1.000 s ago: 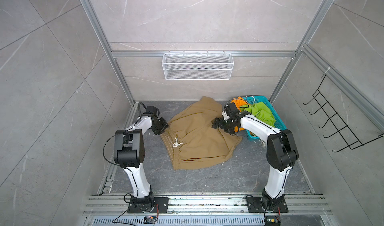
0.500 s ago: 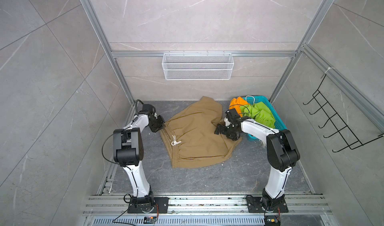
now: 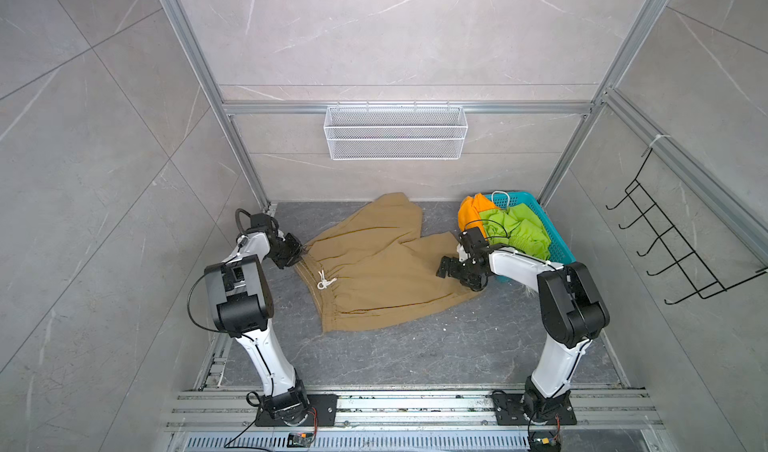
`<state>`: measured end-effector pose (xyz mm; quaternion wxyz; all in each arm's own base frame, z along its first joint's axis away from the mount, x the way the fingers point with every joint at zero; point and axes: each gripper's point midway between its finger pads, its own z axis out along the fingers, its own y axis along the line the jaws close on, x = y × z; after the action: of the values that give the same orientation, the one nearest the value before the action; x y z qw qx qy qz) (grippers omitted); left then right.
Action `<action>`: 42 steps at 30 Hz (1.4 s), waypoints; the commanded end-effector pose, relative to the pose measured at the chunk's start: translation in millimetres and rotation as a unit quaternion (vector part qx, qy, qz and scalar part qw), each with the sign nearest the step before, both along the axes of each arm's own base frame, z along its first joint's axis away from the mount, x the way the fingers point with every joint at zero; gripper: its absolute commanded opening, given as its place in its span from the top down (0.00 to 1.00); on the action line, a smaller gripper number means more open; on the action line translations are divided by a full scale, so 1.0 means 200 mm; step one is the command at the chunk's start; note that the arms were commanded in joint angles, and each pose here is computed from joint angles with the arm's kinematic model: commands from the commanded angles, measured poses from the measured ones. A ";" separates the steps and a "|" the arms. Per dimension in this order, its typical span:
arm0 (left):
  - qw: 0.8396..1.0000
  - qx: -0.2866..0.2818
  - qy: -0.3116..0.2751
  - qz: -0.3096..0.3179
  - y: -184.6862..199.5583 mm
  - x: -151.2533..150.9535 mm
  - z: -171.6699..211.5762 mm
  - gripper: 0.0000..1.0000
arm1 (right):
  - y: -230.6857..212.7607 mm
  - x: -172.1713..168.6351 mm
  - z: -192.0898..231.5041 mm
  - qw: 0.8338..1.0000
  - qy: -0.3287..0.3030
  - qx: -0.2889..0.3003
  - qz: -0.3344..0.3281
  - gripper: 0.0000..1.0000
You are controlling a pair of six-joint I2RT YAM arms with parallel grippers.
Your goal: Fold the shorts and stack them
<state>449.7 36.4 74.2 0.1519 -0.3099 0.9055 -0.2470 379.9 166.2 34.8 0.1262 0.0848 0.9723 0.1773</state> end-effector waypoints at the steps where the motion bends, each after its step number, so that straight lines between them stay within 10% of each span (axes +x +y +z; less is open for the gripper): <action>1: 0.996 0.089 0.010 0.011 0.15 -0.05 0.13 0.69 | 0.01 -0.02 0.03 1.000 -0.002 0.008 0.007 0.00; 10: 0.988 0.150 0.032 0.030 0.32 -0.10 0.15 0.66 | 0.03 -0.01 0.04 1.000 -0.004 0.018 0.012 0.00; 20: 0.997 0.067 -0.030 0.011 0.21 0.07 0.10 0.62 | 0.04 -0.01 0.06 1.000 -0.006 0.023 0.020 0.00; 26: 0.997 0.051 -0.053 0.004 0.18 0.10 0.12 0.43 | 0.04 -0.01 0.07 0.999 -0.007 0.027 0.021 0.00; 27: 0.997 0.052 -0.053 0.000 0.18 0.10 0.12 0.19 | 0.05 -0.01 0.07 0.999 -0.007 0.028 0.021 0.00; 42: 1.000 -0.013 -0.021 -0.013 0.16 0.07 -0.04 0.26 | 0.07 0.00 0.08 0.999 -0.009 0.040 0.021 0.01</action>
<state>457.2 77.0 65.3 0.1601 -0.3130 0.9055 -0.2378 375.1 177.2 38.2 0.1124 0.0721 0.9689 0.2085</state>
